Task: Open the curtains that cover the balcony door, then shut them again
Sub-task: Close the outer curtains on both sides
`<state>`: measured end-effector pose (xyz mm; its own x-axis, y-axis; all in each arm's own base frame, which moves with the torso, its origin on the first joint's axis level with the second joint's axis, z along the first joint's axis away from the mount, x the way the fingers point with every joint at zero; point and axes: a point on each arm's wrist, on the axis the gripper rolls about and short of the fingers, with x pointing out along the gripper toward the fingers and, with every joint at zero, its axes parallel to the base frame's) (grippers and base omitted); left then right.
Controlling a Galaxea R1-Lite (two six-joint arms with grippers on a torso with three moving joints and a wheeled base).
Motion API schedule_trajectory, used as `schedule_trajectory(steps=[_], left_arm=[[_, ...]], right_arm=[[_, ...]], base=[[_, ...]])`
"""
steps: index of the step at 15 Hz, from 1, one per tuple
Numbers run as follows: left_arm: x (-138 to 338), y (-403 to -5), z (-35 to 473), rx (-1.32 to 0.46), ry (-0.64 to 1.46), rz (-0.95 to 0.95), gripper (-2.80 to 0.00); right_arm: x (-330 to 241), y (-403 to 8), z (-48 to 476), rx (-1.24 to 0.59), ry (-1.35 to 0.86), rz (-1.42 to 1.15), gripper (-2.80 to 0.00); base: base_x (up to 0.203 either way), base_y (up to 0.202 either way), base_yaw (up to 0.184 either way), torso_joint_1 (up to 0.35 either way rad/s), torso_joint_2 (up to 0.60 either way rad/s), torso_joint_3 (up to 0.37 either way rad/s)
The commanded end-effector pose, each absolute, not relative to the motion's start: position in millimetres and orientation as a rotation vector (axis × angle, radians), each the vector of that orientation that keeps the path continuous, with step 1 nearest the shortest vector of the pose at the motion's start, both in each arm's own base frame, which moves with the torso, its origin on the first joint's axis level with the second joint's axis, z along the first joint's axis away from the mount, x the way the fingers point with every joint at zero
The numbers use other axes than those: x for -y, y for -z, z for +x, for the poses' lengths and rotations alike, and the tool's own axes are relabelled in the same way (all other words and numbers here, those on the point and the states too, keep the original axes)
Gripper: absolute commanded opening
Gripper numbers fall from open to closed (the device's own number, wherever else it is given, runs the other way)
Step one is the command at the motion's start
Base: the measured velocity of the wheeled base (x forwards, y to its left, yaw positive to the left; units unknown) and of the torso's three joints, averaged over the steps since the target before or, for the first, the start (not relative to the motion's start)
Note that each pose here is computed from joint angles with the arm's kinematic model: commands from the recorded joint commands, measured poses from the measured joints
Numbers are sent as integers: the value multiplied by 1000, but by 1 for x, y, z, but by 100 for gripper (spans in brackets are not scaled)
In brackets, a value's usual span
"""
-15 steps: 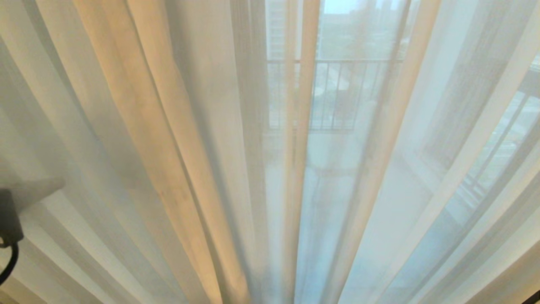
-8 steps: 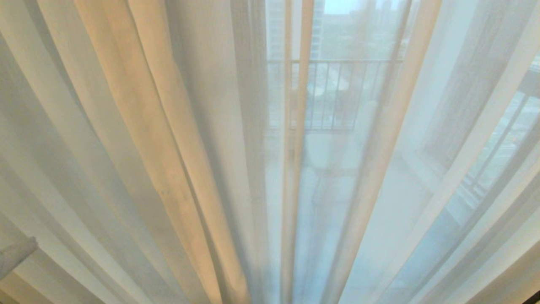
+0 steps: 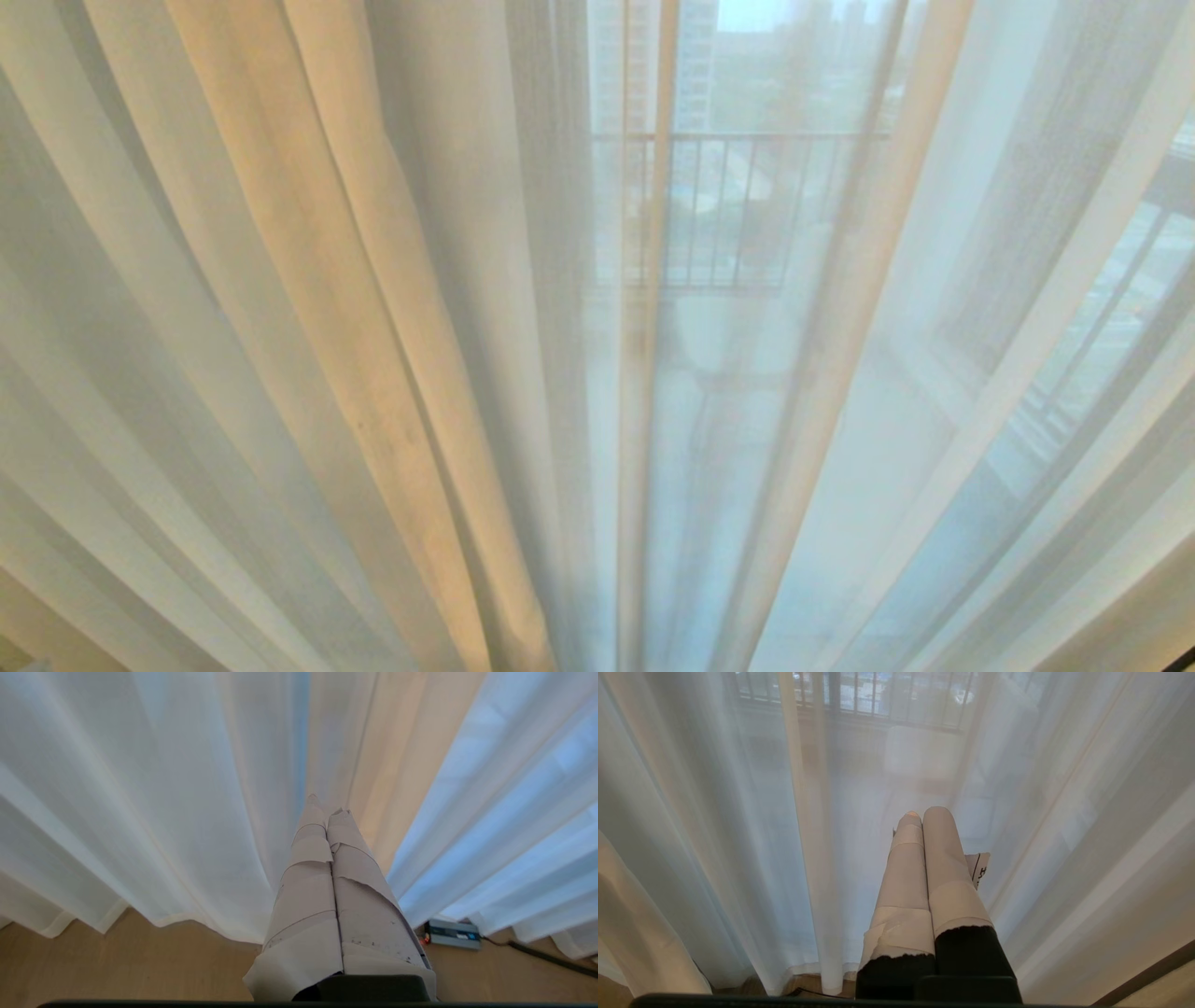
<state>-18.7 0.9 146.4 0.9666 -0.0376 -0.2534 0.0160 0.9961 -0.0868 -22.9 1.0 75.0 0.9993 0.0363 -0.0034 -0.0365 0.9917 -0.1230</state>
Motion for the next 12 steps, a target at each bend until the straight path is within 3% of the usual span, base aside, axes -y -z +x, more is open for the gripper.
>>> schedule_trajectory(steps=[1, 6, 9, 12], left_arm=[[0, -124, -33, -183, 13, -85, -280], [1, -84, -33, -103, 39, -27, -280], [1, -81, -24, 38, 32, 80, -280], [0, -77, -23, 11, 26, 51, -280]], right_arm=[[-1, -75, -23, -2, -37, -124, -280], [-1, -75, -23, -2, -37, -124, -280], [-1, -75, -23, -2, -37, -124, -280], [-1, -75, -23, -2, -36, -124, -280]], base=[[0, 0, 0, 0, 0, 0], [0, 0, 0, 0, 0, 0], [0, 0, 0, 0, 0, 0], [0, 0, 0, 0, 0, 0]])
